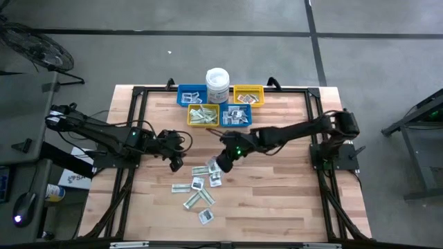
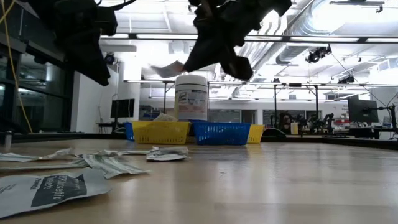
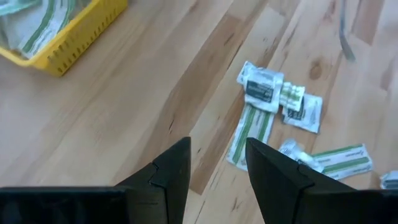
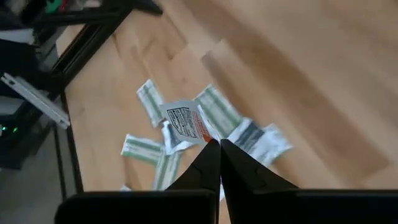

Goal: Pick & Place First Aid Supplies
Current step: Put the orange ointment pack into the right yellow bin

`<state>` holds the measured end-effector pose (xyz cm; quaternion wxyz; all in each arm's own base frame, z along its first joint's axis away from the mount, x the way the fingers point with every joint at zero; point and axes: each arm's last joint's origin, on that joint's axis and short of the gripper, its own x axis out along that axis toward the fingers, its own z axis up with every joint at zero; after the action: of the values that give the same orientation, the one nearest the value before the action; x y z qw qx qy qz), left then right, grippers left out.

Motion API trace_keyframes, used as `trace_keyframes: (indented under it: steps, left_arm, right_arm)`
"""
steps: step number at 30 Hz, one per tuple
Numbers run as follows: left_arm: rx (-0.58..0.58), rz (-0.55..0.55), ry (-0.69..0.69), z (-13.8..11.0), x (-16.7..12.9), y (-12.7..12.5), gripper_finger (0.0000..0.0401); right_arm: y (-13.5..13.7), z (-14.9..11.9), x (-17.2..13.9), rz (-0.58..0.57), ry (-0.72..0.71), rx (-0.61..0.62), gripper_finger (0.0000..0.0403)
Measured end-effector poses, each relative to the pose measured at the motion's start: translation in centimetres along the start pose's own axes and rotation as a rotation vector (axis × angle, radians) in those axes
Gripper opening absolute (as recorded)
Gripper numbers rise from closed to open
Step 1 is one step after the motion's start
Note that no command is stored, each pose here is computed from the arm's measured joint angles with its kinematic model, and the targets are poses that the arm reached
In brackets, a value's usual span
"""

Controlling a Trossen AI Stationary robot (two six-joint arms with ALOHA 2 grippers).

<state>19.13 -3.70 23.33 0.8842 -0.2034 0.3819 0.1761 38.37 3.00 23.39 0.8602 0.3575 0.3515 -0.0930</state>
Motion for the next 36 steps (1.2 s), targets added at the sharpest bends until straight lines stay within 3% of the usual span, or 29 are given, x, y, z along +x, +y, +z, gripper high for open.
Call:
trace_keyframes:
  steps: [7,20,28,36]
  left_arm:
    - [-0.008,0.044,-0.074,0.4,0.0,0.0,0.0154]
    - [-0.051,0.153,-0.277,1.4,-0.2,-0.1,0.0154]
    - [-0.094,0.220,-0.410,2.1,-0.4,-0.1,0.0154]
    - [-0.121,0.335,-0.522,2.5,-0.7,0.1,0.0154]
  right_arm:
    - [-0.9,1.0,-2.9,-0.108,-0.032,-0.030,0.0000]
    - [-3.3,1.0,-8.7,-0.524,-0.096,-0.107,0.0000]
    - [-6.6,2.6,-11.6,-0.732,-0.029,-0.239,0.0000]
    - [-11.7,6.3,-13.4,-0.807,0.012,-0.337,0.0000]
